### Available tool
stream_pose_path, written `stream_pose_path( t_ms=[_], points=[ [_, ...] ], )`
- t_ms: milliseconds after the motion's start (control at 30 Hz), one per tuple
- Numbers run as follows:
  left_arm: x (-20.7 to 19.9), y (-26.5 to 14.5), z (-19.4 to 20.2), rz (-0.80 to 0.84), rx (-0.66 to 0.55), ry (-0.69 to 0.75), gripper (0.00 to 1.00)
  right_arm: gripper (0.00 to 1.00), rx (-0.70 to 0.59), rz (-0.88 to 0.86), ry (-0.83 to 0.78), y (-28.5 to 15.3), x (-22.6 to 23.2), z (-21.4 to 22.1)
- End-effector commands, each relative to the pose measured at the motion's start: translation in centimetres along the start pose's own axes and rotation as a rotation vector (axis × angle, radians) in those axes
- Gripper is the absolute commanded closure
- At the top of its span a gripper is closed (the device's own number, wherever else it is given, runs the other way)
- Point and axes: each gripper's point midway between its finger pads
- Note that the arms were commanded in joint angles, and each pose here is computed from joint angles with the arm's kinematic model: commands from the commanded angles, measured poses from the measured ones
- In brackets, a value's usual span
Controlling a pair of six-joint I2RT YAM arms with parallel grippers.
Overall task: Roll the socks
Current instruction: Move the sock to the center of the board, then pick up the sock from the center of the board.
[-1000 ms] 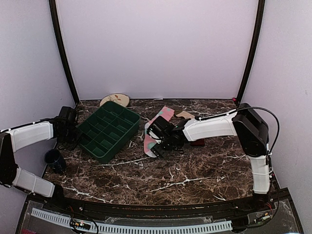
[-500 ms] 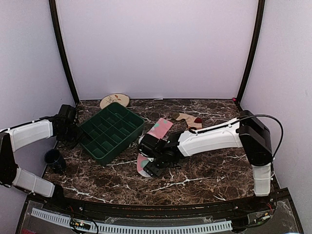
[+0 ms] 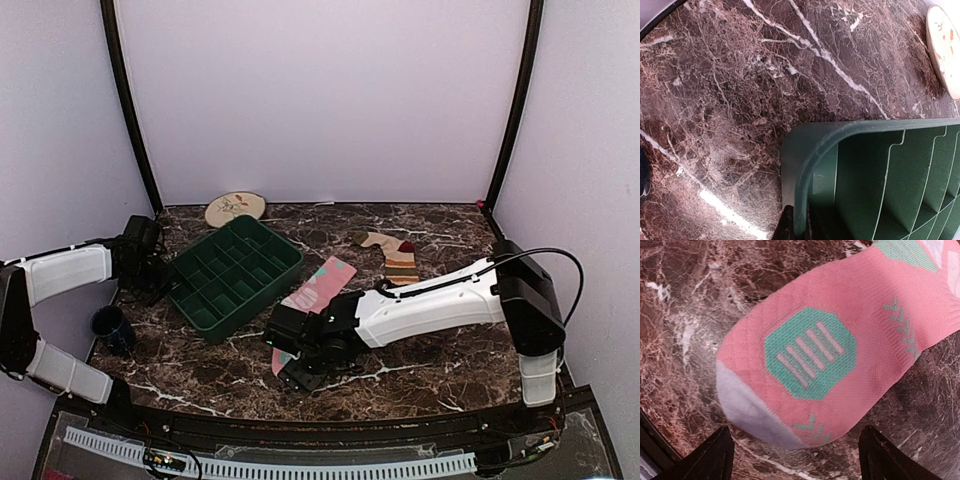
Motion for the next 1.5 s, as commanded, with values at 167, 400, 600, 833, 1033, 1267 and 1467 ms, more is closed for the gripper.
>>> stream_pose_path(
  t_ms=[167,400,600,833,1033,1267,1467],
  points=[
    [-2.8,-0.6,-1.1,0.093,-0.020,-0.023,1.00,0.16,-0.006,-0.044,0.048,-1.7,2.0,-0.1],
    [-2.7,-1.0,-1.9,0.096,-0.060,-0.085,0.82,0.16,-0.030,-0.037,0.045,-2.9,1.6,-0.5],
    [-3.4,-2.7,-3.1,0.146,-0.112,-0.114,0.55,0.16,-0.099,-0.015,0.020,-5.3,1.0,-2.3],
    [-4.2,-5.5,-4.3,0.211,-0.173,-0.077,0.47,0.14,-0.225,0.069,0.058,-8.7,-1.7,-5.5],
    [-6.0,-8.8,-4.5,0.304,-0.239,0.076,0.46,0.14,-0.299,0.104,0.161,-10.1,-6.9,-7.7],
    [-6.8,-10.8,-2.7,0.354,-0.251,0.225,0.46,0.10,-0.246,0.034,-0.096,-8.9,-4.6,-5.1],
    [-6.9,-11.6,-1.8,0.353,-0.240,0.321,0.47,0.11,-0.211,0.010,-0.277,-7.9,-0.4,-1.7]
  ],
)
Point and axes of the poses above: each gripper's point midway between its finger pads, its own y axis out along the fingers, its own x axis along the line the jaws close on, z = x × y, and after that the axes turned 9 degrees about y, right-handed
